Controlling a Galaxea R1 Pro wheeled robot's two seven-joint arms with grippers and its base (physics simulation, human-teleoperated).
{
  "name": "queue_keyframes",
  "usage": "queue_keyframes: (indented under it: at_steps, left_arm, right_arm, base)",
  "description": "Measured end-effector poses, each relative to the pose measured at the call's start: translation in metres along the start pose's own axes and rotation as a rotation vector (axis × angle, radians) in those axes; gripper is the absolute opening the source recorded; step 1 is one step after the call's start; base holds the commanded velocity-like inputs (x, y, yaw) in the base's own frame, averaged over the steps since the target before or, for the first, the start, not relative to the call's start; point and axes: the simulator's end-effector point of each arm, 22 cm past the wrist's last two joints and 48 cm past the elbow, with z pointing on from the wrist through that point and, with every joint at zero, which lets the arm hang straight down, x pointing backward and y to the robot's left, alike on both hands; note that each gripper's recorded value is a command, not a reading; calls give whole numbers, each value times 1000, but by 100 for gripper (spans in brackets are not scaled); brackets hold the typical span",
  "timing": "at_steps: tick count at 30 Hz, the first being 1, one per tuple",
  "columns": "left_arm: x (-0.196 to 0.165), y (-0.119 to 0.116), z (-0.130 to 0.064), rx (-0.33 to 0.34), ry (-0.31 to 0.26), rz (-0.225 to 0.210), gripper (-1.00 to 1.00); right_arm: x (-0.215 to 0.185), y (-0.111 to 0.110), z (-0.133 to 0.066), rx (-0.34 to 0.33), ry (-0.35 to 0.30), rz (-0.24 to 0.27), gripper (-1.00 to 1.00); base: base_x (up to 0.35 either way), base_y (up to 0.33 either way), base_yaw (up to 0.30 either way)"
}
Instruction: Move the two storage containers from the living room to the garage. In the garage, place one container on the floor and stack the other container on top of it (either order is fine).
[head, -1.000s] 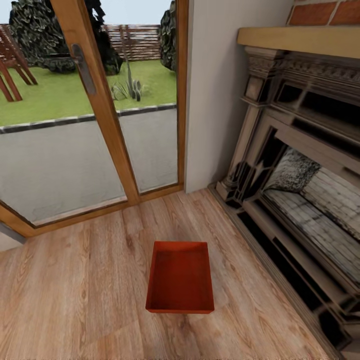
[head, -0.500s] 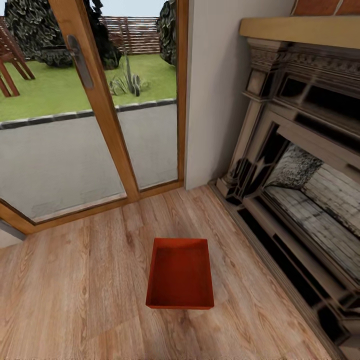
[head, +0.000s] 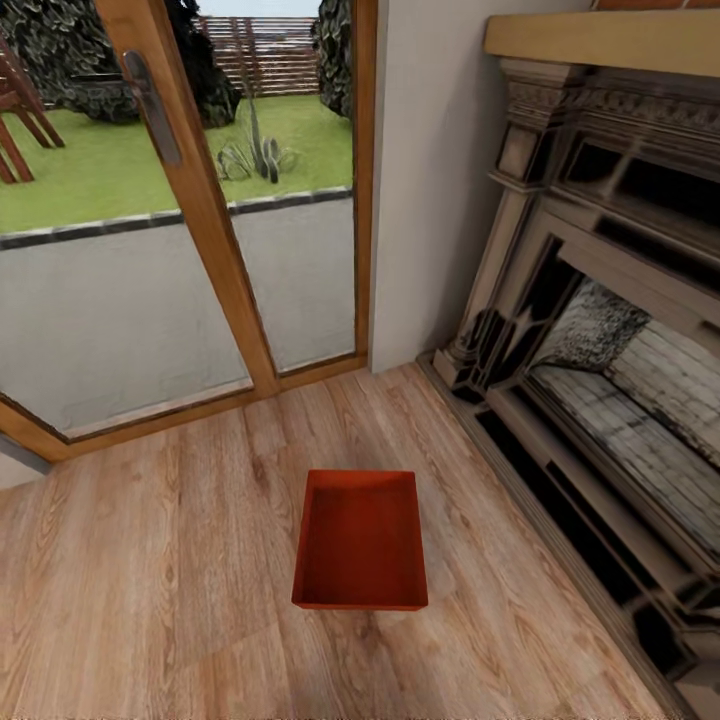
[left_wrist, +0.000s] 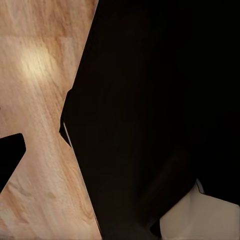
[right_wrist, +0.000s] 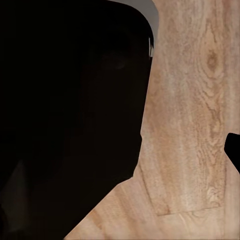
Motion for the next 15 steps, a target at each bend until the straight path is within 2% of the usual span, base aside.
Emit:
queue_keyframes:
  at_steps: [15]
  left_arm:
    - [5, 2, 1, -5, 12, 1, 100]
  right_arm:
    - [6, -3, 1, 1, 13, -2, 100]
  base:
    - [0, 0, 0]
